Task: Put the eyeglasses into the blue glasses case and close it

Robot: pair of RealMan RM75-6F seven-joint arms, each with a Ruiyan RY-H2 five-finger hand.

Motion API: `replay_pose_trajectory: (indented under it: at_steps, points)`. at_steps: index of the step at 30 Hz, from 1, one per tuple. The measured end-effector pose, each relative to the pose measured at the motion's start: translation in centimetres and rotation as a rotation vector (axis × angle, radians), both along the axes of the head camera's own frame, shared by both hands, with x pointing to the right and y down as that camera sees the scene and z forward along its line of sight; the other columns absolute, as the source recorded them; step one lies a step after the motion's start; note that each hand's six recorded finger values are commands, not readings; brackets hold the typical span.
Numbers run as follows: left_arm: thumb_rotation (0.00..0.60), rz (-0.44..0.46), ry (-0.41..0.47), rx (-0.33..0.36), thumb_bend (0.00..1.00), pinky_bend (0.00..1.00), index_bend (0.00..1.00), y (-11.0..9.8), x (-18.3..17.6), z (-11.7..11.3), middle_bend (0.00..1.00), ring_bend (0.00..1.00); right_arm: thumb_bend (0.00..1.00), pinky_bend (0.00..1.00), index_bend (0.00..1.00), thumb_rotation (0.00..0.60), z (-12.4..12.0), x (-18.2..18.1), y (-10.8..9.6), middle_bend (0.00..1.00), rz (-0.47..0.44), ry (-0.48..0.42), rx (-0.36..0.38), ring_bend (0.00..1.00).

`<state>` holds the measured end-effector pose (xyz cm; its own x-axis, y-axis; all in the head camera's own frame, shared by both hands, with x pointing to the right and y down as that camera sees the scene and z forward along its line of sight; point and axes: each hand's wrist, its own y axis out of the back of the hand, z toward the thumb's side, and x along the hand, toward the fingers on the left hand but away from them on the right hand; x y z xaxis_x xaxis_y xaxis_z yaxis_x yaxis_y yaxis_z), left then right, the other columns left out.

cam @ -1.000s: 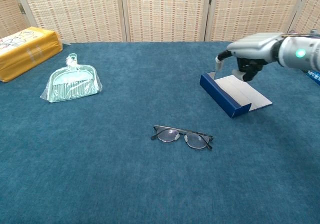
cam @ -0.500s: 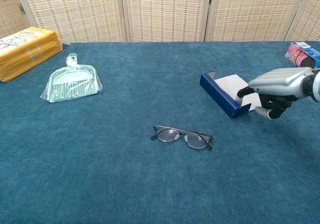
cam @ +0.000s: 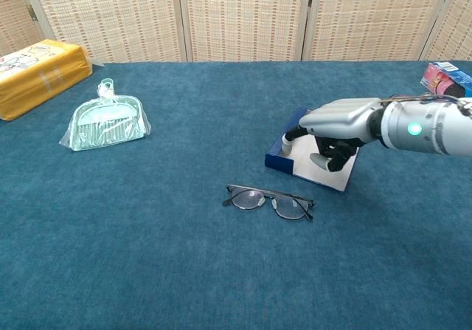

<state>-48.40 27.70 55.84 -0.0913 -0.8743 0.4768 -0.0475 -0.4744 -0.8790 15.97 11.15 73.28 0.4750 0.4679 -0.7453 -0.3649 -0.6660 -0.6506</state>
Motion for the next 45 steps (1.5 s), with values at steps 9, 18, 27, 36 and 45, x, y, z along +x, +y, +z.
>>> replay_pose_trajectory:
  at_steps: [9,18,27,36,45]
  points:
    - [0.6,-0.014,-0.008,0.002,0.16,0.28,0.09,0.3,-0.6,-0.3,0.15,0.11,0.67,0.84,0.1,0.6,0.5,-2.7,-3.1,1.0,0.063,0.004,0.042,1.0]
    - [0.6,-0.026,-0.01,-0.006,0.16,0.28,0.09,0.8,-0.9,-0.2,0.15,0.11,0.72,0.84,0.1,0.6,-2.5,-0.8,-5.1,1.0,0.071,-0.005,0.086,1.0]
    - [0.6,-0.03,-0.019,0.003,0.16,0.28,0.09,0.9,-1.0,-0.7,0.15,0.11,0.75,0.84,0.1,0.6,0.1,-1.3,-7.1,1.0,0.101,0.062,0.088,1.0]
    - [0.6,-0.052,-0.03,-0.006,0.16,0.28,0.09,1.4,-1.6,-0.8,0.15,0.11,0.79,0.84,0.23,0.6,4.0,-0.6,-7.6,1.0,0.126,0.188,0.043,1.0]
    - [0.6,-0.046,-0.019,-0.01,0.16,0.28,0.09,1.3,-1.4,-0.2,0.15,0.11,0.8,0.84,0.4,0.6,3.4,2.5,-7.0,1.0,0.149,0.218,0.021,1.0]
